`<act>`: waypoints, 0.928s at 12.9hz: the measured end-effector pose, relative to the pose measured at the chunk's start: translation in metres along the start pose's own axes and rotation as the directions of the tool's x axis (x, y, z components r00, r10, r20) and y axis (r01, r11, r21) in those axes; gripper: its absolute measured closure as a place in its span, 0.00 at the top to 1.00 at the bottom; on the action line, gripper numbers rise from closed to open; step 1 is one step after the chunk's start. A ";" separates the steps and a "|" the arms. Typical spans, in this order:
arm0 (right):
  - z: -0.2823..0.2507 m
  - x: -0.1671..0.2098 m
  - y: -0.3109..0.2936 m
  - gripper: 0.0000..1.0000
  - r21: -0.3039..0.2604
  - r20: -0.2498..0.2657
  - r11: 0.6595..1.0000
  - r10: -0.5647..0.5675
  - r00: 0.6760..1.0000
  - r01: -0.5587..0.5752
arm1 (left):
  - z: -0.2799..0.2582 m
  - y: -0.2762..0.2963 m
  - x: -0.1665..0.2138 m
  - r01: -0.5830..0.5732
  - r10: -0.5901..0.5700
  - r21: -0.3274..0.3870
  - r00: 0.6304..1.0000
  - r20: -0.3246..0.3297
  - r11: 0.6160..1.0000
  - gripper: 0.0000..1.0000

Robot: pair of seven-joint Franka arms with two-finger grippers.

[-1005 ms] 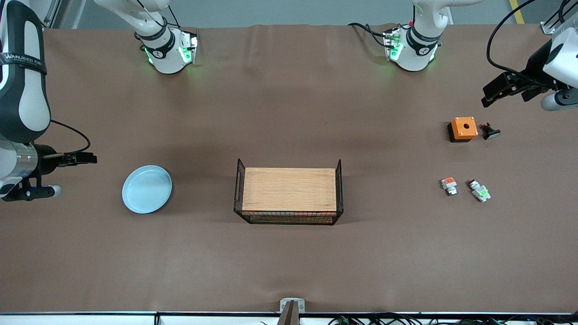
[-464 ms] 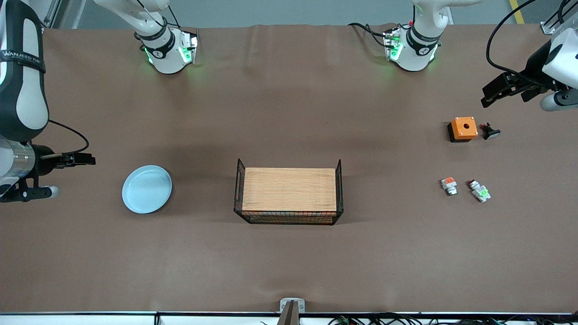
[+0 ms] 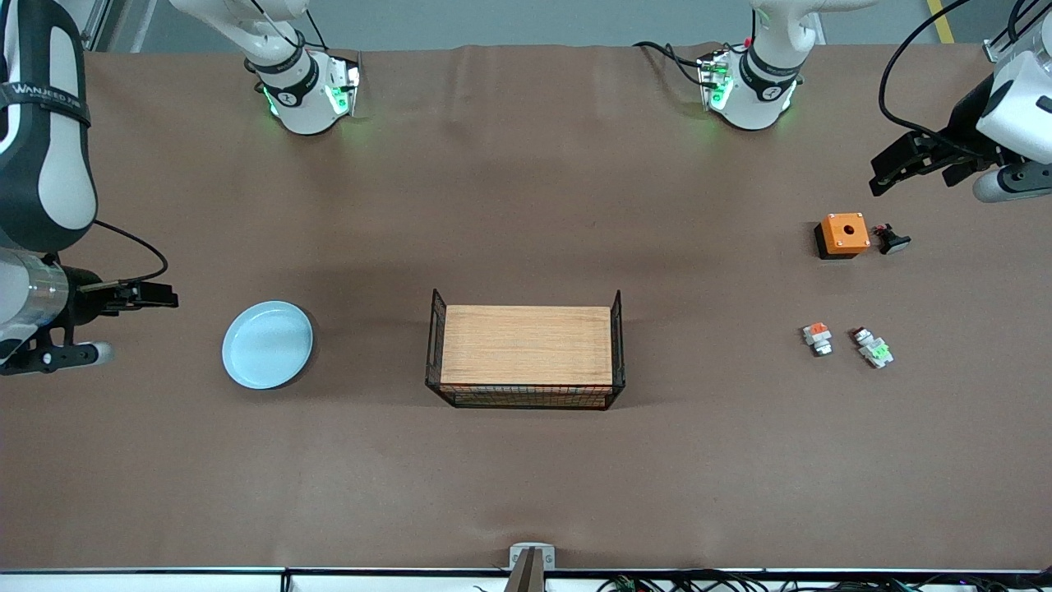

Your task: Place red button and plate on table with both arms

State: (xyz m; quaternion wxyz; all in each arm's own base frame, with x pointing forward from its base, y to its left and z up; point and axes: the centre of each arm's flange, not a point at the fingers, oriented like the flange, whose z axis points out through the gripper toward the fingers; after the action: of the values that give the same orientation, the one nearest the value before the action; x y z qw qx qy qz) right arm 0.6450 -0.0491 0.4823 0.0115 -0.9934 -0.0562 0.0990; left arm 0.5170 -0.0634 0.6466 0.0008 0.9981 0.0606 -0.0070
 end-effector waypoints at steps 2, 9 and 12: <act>-0.031 -0.008 -0.016 1.00 -0.004 -0.042 0.994 0.110 0.993 -0.111 | 0.000 0.000 -0.001 0.001 -0.002 -0.006 0.999 -0.035 1.000 1.00; -0.098 -0.077 -0.079 1.00 -0.006 -0.095 0.978 0.207 0.974 -0.208 | 0.004 -0.002 -0.014 0.003 -0.003 -0.005 0.998 -0.063 1.000 1.00; -0.110 -0.101 -0.080 1.00 -0.001 -0.122 0.977 0.213 0.969 -0.215 | 0.007 -0.002 -0.014 0.003 -0.004 -0.004 0.998 -0.060 1.000 1.00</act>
State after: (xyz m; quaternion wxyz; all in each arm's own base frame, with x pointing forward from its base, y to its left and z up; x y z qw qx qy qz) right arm 0.5597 0.0173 0.6128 -0.0031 -0.9979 0.0514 0.0389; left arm 0.5030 -0.0631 0.6396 0.0010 0.9978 0.0624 0.0231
